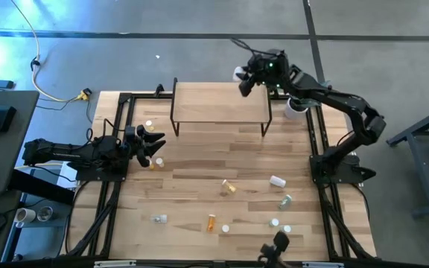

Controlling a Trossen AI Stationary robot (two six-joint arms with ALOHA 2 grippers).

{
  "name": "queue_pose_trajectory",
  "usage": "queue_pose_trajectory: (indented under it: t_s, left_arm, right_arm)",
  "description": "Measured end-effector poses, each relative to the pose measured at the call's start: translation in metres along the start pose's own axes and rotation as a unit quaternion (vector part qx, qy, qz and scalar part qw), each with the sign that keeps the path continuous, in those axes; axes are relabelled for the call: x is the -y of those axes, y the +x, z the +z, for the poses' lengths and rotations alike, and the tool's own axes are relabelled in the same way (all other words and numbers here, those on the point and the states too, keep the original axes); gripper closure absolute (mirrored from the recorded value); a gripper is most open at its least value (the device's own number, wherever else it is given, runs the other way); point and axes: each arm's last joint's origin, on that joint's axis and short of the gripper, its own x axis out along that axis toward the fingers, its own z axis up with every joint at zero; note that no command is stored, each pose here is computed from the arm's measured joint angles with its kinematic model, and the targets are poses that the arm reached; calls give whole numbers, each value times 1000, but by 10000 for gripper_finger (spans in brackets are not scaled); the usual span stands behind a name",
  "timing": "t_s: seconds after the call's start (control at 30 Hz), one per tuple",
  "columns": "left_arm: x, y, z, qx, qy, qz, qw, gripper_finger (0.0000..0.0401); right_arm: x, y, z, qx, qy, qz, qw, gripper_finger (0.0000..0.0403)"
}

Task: Pick and place medicine bottles onto shelf by color
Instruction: Put the center white pill bottle on the shelf

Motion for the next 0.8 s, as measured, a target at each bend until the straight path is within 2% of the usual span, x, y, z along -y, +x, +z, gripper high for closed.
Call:
queue_pose_trajectory:
  t_s: [0.23, 0.47, 0.67, 0.8]
  left_arm:
    - [0, 0, 0, 0, 0, 0, 1000, 206]
    - [0, 0, 0, 0, 0, 0, 1000, 206]
    - [0, 0, 0, 0, 0, 0, 1000, 206]
    - [0, 0, 0, 0, 0, 0, 1000, 206]
  right_arm:
    - [13, -1, -12, -53, 26, 7, 998, 274]
    - [0, 1, -14, -59, 16, 19, 998, 274]
    - [-6, 13, -48, -91, 20, 17, 996, 274]
    - [-7, 13, -48, -81, 13, 17, 996, 274]
